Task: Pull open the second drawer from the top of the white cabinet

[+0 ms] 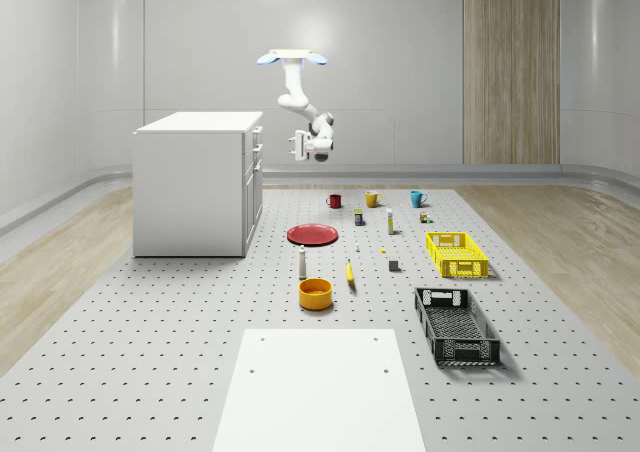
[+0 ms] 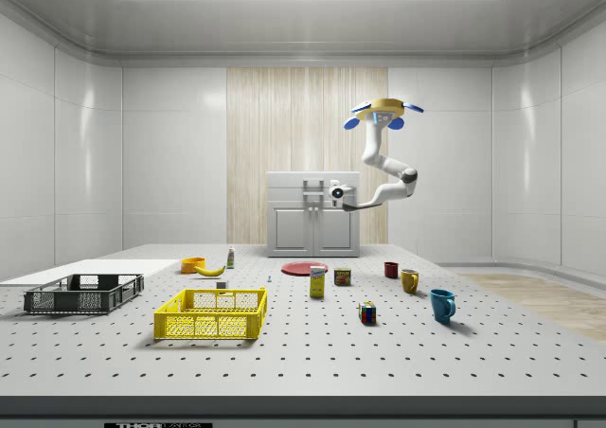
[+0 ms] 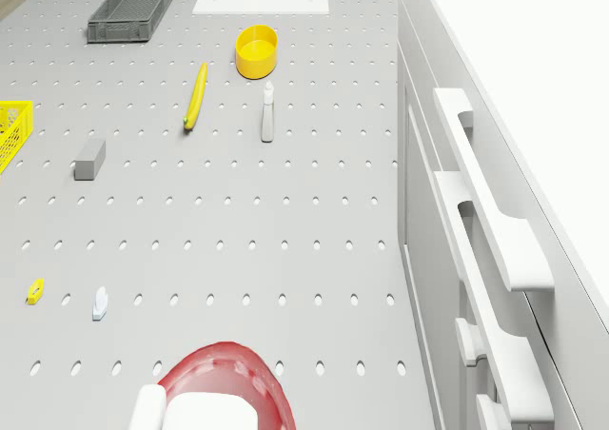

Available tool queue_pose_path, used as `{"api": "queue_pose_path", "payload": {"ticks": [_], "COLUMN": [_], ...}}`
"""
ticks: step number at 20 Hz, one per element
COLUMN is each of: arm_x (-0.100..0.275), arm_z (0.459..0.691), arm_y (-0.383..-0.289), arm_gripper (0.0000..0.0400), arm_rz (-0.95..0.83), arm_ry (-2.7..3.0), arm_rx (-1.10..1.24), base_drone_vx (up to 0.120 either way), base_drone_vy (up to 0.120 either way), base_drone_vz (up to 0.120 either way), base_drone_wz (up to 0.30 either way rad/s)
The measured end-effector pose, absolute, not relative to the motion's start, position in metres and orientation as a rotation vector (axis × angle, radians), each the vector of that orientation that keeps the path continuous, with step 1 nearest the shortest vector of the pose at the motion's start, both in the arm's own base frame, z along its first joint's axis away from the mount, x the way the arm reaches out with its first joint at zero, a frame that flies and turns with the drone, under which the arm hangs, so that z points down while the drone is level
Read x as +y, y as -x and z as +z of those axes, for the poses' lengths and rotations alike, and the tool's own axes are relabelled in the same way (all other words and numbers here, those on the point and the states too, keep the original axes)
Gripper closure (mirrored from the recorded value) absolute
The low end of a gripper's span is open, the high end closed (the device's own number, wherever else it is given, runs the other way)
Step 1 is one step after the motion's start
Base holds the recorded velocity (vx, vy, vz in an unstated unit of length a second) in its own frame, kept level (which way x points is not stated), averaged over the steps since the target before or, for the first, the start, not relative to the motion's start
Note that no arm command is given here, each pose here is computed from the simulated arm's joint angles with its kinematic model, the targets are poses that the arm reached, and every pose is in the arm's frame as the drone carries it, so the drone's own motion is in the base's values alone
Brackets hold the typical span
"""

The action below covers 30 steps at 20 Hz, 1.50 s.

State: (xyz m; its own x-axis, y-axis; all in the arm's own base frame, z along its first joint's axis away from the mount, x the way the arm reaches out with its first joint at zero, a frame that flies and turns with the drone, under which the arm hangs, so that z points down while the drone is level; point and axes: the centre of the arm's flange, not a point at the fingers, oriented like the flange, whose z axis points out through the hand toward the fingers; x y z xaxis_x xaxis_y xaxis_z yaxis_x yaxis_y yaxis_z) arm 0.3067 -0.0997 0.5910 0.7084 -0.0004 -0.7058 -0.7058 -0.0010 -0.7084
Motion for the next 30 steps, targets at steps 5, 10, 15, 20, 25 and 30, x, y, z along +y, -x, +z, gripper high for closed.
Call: {"api": "queue_pose_path", "payload": {"ticks": [5, 10, 15, 20, 25, 30], "arm_x": [-0.090, -0.068, -0.045, -0.033, -0.028, -0.027], "arm_z": [0.591, 0.591, 0.591, 0.591, 0.591, 0.591], "arm_y": [-0.3067, -0.3066, -0.3065, -0.3065, -0.3066, -0.3066], "arm_gripper": [0.0100, 0.0100, 0.0100, 0.0100, 0.0100, 0.0100], "arm_rz": [0.613, 0.613, 0.613, 0.613, 0.613, 0.613], "arm_ry": [1.484, 1.484, 1.484, 1.483, 1.483, 1.483], "arm_rx": [0.613, 0.613, 0.612, 0.612, 0.612, 0.612], "base_drone_vx": [0.000, 0.000, 0.000, 0.088, 0.120, 0.120], "base_drone_vy": [0.000, 0.000, 0.000, 0.000, 0.000, 0.000], "base_drone_vz": [0.000, 0.000, 0.000, 0.000, 0.000, 0.000], "base_drone_wz": [0.000, 0.000, 0.000, 0.000, 0.000, 0.000]}}
